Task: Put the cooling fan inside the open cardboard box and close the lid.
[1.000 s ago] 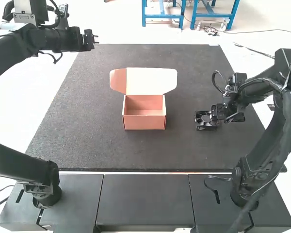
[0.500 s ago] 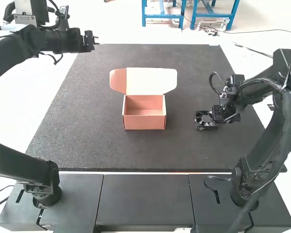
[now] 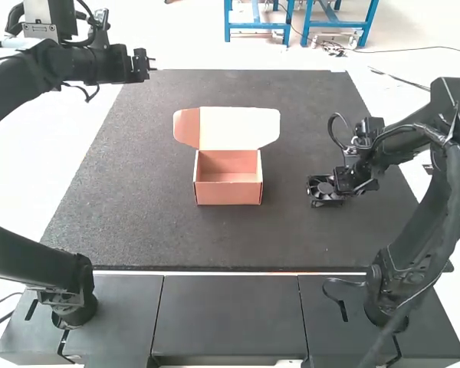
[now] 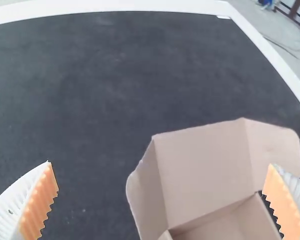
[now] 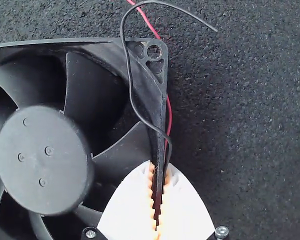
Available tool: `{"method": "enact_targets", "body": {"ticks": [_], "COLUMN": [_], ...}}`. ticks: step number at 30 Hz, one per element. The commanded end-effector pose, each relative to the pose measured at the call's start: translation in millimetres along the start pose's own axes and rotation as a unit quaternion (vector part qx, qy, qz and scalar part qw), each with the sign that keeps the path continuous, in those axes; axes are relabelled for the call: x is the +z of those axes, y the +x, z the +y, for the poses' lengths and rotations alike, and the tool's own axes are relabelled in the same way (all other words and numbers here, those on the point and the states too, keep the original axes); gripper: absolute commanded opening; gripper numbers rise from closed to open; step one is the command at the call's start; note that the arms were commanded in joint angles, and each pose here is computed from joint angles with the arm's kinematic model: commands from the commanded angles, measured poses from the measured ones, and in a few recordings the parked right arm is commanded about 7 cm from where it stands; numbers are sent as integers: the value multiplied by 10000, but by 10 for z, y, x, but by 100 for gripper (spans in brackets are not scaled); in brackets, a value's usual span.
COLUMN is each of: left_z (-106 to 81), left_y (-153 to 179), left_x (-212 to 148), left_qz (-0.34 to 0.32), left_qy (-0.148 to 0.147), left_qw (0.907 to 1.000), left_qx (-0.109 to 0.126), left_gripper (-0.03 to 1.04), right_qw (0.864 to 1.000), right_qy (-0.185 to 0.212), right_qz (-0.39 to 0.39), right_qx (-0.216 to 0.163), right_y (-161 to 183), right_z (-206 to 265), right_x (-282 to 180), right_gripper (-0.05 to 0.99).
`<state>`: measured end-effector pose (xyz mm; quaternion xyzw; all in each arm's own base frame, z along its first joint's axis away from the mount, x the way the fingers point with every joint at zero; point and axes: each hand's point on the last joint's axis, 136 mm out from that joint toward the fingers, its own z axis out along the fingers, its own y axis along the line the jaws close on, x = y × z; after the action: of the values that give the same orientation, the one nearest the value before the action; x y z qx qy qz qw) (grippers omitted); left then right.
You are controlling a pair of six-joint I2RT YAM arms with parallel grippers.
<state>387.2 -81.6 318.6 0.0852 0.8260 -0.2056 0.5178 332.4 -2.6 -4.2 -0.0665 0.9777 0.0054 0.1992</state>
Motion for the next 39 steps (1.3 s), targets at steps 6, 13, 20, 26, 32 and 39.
{"method": "enact_targets", "body": {"ticks": [6, 13, 20, 26, 32, 39], "left_z": [-43, -84, -89, -86, -65, -12], "left_y": [-13, 54, 105, 137, 213, 285], "left_x": [-114, -150, -179, -178, -177, -233], "left_qz": [-102, -72, -44, -23, -34, -138], "left_qy": [33, 66, 56, 54, 16, -166], "left_qw": [9999, 9999, 10000, 10000, 10000, 9997], "left_qx": [80, 77, 65, 55, 35, 67], "left_gripper": [97, 97, 97, 97, 97, 97], "right_qw": [9985, 9921, 9760, 9610, 9518, 9527], "right_qy": [-304, -1041, -1919, -2444, -2787, -2818], "right_qz": [-139, 66, 137, 76, 126, -79], "right_qx": [-437, -699, -1019, -1290, -1270, -1139], "right_y": [-138, -191, -203, -289, -284, -436], "right_z": [159, 410, 832, 1429, 2078, 2659], "right_x": [-295, -706, -1309, -1739, -1803, -1655], "right_gripper": [-2, -2, -2, -2, -2, -2]}}
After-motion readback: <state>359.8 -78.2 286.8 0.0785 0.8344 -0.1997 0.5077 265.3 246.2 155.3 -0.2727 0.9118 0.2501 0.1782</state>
